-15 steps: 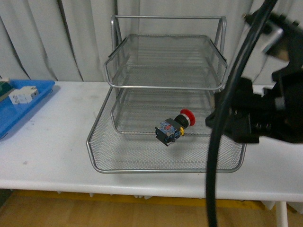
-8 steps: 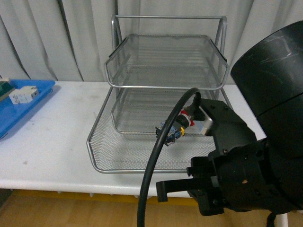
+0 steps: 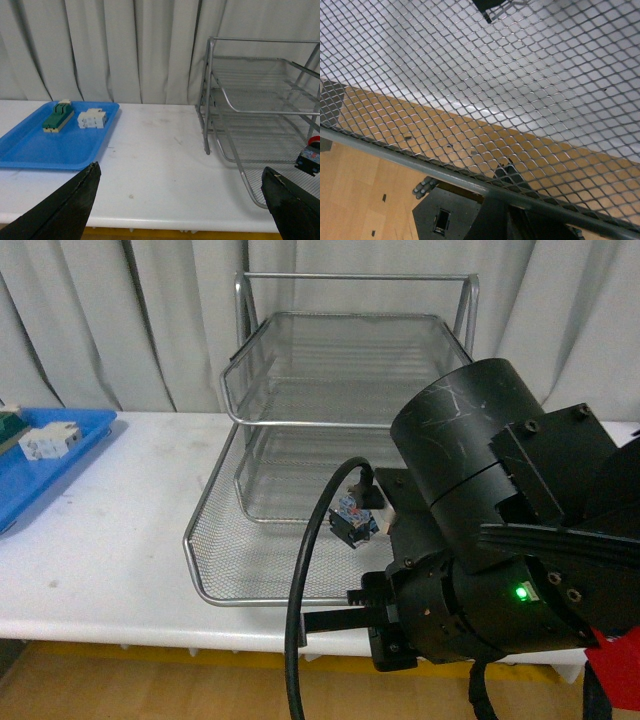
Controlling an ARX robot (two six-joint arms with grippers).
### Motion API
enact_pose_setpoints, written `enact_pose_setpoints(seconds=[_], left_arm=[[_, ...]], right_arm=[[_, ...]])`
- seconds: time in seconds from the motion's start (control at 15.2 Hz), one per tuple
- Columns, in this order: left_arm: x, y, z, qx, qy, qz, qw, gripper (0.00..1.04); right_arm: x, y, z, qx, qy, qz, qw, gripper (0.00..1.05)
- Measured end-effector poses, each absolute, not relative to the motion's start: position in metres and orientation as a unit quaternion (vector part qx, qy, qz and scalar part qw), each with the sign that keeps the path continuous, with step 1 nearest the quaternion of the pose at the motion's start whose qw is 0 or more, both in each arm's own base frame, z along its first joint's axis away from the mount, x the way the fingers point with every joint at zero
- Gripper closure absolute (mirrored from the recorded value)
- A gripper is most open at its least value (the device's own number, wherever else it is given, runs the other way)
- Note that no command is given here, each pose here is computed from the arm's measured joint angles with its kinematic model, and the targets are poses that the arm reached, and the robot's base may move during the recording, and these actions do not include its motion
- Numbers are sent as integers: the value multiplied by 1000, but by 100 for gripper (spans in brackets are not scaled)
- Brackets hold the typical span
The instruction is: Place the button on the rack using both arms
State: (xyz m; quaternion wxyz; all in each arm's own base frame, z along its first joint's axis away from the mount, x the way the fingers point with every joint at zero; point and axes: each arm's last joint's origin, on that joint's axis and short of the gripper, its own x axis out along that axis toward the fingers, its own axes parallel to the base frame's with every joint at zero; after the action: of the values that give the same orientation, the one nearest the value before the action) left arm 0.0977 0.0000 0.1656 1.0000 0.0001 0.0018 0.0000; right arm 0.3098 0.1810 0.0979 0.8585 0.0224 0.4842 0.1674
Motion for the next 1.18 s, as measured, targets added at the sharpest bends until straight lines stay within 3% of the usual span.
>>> enact_pose_setpoints(seconds=[0.26,0.53,1.18], left_arm=[[98,0,166,0,2,0,1000,7],[98,0,166,0,2,0,1000,7],[98,0,166,0,2,0,1000,7]], right_arm=[[319,185,94,15,499,163,851,103],[356,176,124,17,422,151,894,103],[413,150,121,1,398,143,906,103]])
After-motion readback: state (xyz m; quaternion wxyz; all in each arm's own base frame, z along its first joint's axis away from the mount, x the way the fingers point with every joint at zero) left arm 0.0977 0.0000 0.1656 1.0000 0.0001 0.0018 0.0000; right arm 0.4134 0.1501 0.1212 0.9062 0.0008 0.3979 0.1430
